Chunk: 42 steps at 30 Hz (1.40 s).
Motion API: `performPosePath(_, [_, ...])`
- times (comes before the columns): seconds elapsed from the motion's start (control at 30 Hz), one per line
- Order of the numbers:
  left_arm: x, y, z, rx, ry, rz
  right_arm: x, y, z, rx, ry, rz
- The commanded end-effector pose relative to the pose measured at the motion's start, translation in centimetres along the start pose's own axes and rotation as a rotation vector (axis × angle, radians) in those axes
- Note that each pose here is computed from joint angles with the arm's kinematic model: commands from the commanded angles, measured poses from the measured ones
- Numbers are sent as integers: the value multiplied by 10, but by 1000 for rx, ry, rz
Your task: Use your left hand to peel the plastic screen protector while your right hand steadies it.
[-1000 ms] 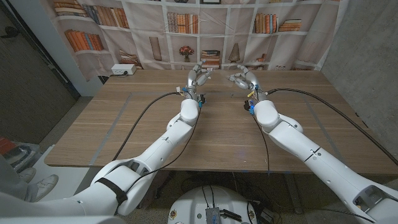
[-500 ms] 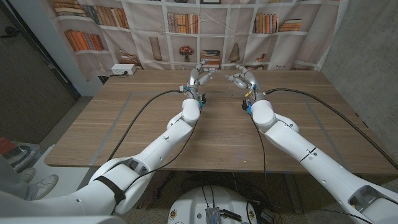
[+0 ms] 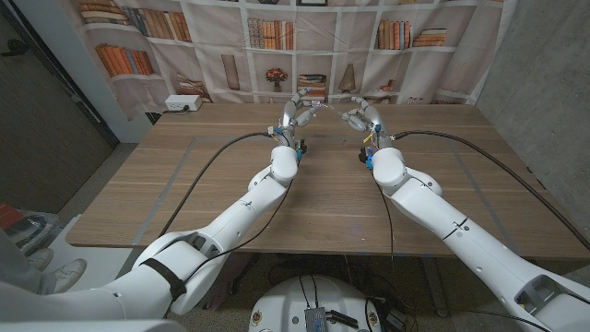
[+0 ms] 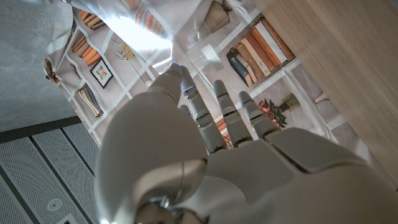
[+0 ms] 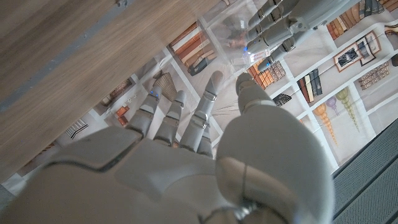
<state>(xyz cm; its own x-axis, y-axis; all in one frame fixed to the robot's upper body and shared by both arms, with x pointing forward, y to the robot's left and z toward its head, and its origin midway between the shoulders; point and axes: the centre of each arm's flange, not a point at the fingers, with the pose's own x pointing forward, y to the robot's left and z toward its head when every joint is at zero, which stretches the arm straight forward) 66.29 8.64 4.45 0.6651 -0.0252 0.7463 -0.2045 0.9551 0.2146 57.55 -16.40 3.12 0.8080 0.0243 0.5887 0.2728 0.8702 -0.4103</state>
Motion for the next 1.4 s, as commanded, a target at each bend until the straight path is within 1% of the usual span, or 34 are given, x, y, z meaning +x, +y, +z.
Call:
performPosePath(0.03, [-4,1,1,2,-1,2,-2,-2,-1,-8,22,-2])
performPosePath(0.13, [-5,2,0,-2,6,6,-2,-1,-2,-4,24,5])
performPosePath(0.37, [-6,2,1,0,4,5,-2,-1,-3,-6,31,6])
performPosePath(0.77, [-9,-1,1,-11,7,1,-7,-4,-4,-1,32,-24])
performPosePath(0.93, [-10,-1,1,5,9,4,-8,-4,-3,3,31,-24])
performPosePath(0.97, [-10,-1,1,3,10,-1,-8,-4,-3,1,27,-18])
performPosePath(1.0, [-11,-1,1,2,24,13,-8,-4,-2,11,24,-16])
performPosePath(1.13, [-11,-1,1,3,23,10,-8,-3,1,23,11,7])
performPosePath(1.4, [-12,-9,0,-2,31,-14,-6,5,5,35,3,30])
